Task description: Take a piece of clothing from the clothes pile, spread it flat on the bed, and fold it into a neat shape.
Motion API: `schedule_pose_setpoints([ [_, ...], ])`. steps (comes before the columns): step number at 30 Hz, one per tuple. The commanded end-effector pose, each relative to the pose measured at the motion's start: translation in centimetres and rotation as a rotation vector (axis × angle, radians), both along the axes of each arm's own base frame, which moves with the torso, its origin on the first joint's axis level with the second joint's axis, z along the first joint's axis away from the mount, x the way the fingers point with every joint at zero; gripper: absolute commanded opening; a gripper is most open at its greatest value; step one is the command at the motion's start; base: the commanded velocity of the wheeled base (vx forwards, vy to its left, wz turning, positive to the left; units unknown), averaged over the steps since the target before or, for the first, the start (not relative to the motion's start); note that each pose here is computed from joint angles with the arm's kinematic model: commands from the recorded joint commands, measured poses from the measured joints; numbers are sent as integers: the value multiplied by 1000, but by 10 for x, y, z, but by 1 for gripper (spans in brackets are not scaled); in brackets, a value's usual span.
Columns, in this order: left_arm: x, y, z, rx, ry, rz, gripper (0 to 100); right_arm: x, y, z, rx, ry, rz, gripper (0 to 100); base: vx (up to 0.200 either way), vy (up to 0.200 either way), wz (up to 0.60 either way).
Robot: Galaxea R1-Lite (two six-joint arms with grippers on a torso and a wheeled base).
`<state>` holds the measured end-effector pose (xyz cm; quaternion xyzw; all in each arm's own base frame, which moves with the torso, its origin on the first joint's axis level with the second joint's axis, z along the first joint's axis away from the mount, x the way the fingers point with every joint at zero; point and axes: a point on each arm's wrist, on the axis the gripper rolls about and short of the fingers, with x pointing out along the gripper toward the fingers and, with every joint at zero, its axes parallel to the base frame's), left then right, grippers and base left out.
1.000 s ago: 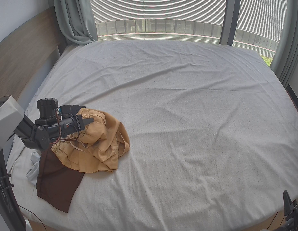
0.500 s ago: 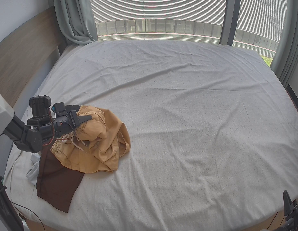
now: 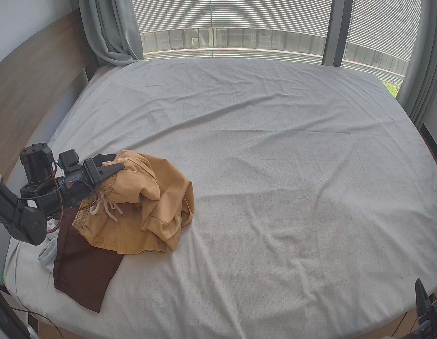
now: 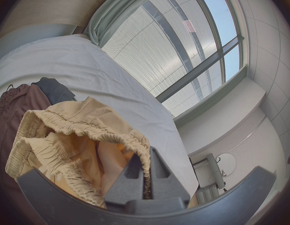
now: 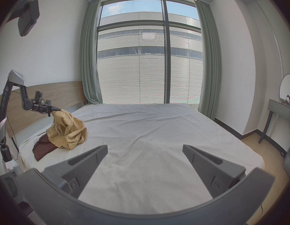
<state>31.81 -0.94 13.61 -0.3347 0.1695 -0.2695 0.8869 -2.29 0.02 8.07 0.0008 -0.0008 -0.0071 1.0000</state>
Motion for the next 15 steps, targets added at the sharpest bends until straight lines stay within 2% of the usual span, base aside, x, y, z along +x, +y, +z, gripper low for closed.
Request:
schedule_pose_setpoints([
  [1,-4,4,7,-11,-12,12,0,0,0,-5,0,0,0,100,0,0,0],
  [4,-7,4,17,-47,-22,2,0,0,0,-5,0,0,-1,100,0,0,0],
  [7,-12,7,30,-117,-20,3,0,0,0,-5,0,0,-1,100,0,0,0],
  [12,-15,11,36,-139,-37,12,0,0,0,-5,1,0,-1,100,0,0,0],
  [15,-15,16,36,-141,-100,1,0,0,0,-5,1,0,0,100,0,0,0],
])
